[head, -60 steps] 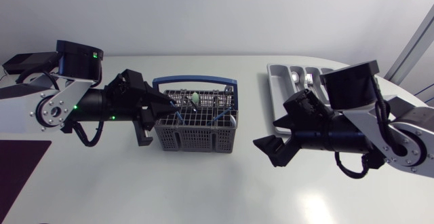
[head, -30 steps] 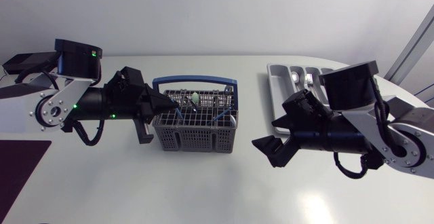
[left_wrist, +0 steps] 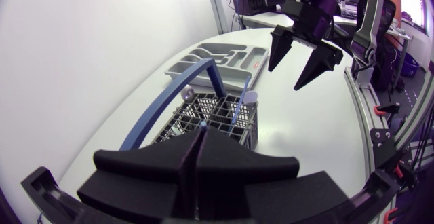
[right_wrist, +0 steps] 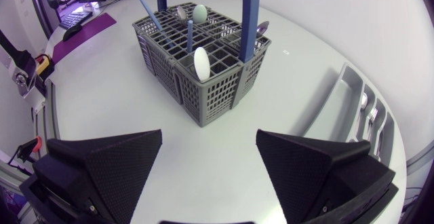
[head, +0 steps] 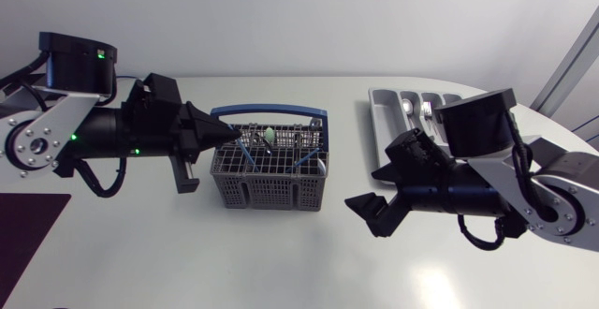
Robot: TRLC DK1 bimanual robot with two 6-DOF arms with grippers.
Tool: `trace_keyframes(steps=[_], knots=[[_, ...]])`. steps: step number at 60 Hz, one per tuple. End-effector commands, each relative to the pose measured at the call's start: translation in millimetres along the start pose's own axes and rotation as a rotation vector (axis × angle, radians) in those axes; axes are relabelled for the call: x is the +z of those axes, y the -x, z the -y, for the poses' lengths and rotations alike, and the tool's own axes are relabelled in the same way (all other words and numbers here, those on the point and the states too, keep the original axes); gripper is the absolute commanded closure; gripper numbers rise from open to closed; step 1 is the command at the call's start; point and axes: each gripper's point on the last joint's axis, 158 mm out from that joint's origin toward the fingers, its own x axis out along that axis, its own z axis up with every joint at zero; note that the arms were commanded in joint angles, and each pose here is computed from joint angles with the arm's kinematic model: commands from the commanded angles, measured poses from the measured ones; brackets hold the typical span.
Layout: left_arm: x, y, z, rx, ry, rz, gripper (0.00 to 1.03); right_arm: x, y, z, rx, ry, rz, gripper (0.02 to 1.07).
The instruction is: Unload the cutlery basket into the drawer organizer.
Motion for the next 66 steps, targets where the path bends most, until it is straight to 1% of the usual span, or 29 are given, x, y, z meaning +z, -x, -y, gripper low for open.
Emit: trace_keyframes(steps=[1,27,39,47,54,59,63,66], knots=[[25.8,13.4,-6.8,0.024,-0.020,0.044,1.01,-12.2,-1.8,-5.5,0.014,0.016,-0.029,0.07],[55.0,57.8,5.9,0.053,-0.039,0.057,1.01,3.6,15.9,-22.7,0.020,0.066,0.008,0.07],[74.2,80.2,15.6,0.065,-0.056,0.077,1.01,19.3,36.8,-39.1,0.038,0.110,0.078,0.07],[96.4,89.0,32.9,0.036,-0.047,0.122,1.01,35.8,56.5,-49.5,0.050,0.144,0.155,0.07],[112.0,83.0,50.3,-0.027,-0.030,0.152,1.01,44.9,68.2,-58.3,0.067,0.167,0.199,0.07],[114.3,68.7,60.2,-0.084,-0.015,0.148,1.01,49.5,73.0,-63.4,0.090,0.172,0.226,0.07],[113.1,52.6,66.8,-0.133,0.003,0.134,1.01,53.3,74.5,-67.2,0.109,0.177,0.245,0.11],[108.8,41.1,68.9,-0.163,0.023,0.114,1.01,56.3,74.7,-69.1,0.122,0.179,0.255,0.12]])
